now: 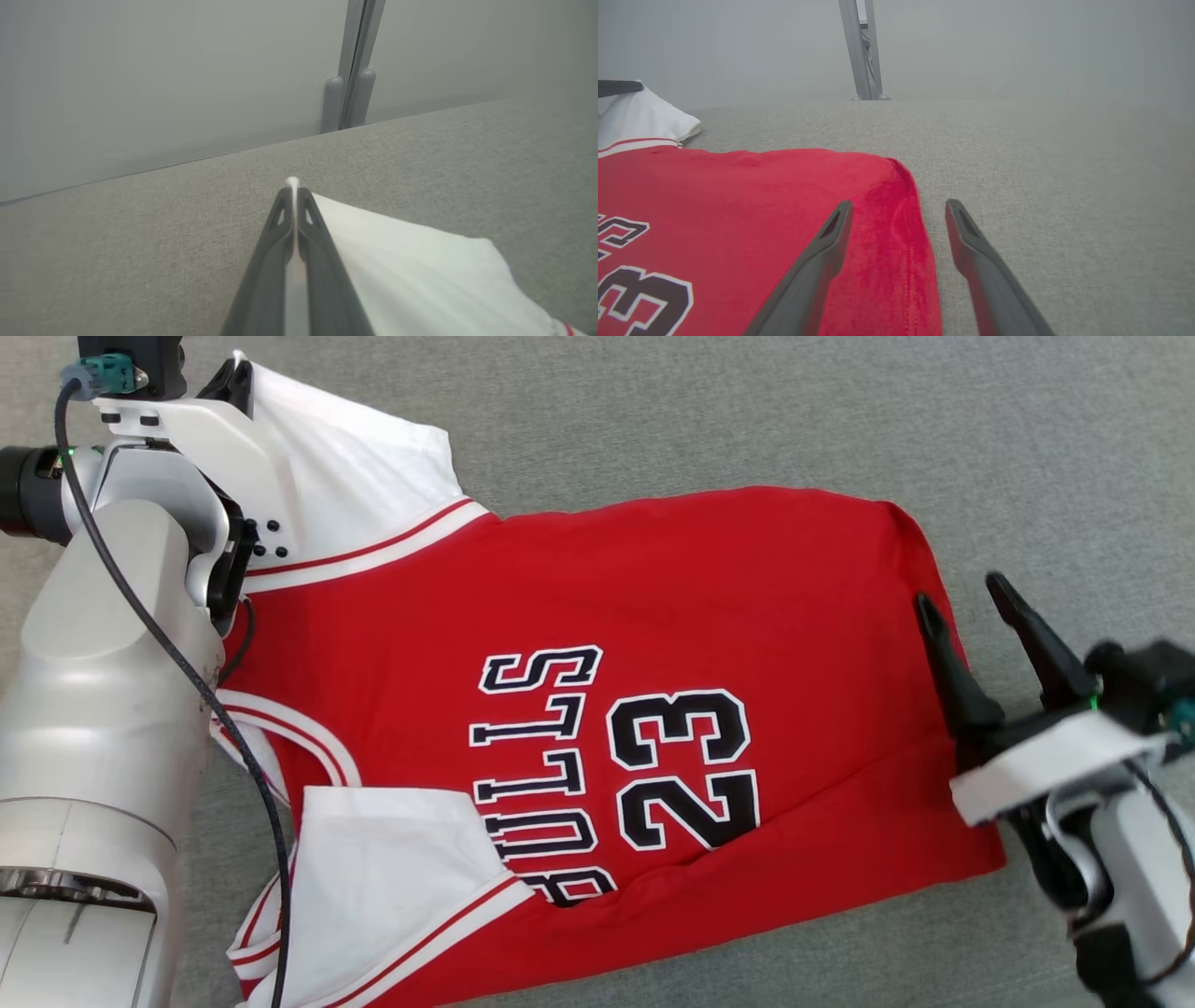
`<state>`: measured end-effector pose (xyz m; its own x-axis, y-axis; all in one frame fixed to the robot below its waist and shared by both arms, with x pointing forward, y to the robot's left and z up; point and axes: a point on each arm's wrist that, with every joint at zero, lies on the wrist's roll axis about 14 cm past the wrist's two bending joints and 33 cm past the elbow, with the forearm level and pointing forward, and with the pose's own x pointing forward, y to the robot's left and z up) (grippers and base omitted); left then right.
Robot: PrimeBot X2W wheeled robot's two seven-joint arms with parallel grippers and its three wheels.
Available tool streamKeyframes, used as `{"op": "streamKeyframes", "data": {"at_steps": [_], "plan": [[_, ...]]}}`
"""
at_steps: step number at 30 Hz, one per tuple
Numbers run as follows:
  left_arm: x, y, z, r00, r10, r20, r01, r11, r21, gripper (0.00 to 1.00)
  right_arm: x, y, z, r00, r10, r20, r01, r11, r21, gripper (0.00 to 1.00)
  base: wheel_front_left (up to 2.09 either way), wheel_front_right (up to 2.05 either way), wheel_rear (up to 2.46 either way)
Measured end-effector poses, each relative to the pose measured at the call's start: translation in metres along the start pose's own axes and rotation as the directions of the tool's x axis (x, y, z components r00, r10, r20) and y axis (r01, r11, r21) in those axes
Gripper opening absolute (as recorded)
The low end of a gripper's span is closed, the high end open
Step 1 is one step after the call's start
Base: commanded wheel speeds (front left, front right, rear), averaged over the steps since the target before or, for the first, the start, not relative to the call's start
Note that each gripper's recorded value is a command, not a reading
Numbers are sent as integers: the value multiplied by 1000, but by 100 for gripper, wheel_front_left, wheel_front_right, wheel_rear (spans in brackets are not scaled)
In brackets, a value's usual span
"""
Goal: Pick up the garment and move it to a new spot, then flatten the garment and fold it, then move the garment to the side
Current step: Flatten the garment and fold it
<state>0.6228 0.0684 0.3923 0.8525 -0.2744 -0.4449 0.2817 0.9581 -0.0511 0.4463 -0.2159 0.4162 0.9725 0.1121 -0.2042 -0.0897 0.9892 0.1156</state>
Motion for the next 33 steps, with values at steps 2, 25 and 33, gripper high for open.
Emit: {"op": "streamKeyframes", "data": {"at_steps": [2, 25, 33], "plan": [[-3, 3, 5, 1000, -6, 21, 6, 1000, 1, 0, 13, 4, 4, 999, 30, -23, -30, 1000, -1, 100, 0, 0, 0], [-34, 17, 26, 994, -25, 103, 26, 1000, -5, 0, 75, 7, -1, 946, 132, -296, -101, 988, 116, 0, 0, 0, 0], [-36, 16, 24, 994, -34, 102, 35, 999, -7, 0, 70, 16, -12, 930, 171, -327, -110, 974, 196, 100, 0, 0, 0]]}}
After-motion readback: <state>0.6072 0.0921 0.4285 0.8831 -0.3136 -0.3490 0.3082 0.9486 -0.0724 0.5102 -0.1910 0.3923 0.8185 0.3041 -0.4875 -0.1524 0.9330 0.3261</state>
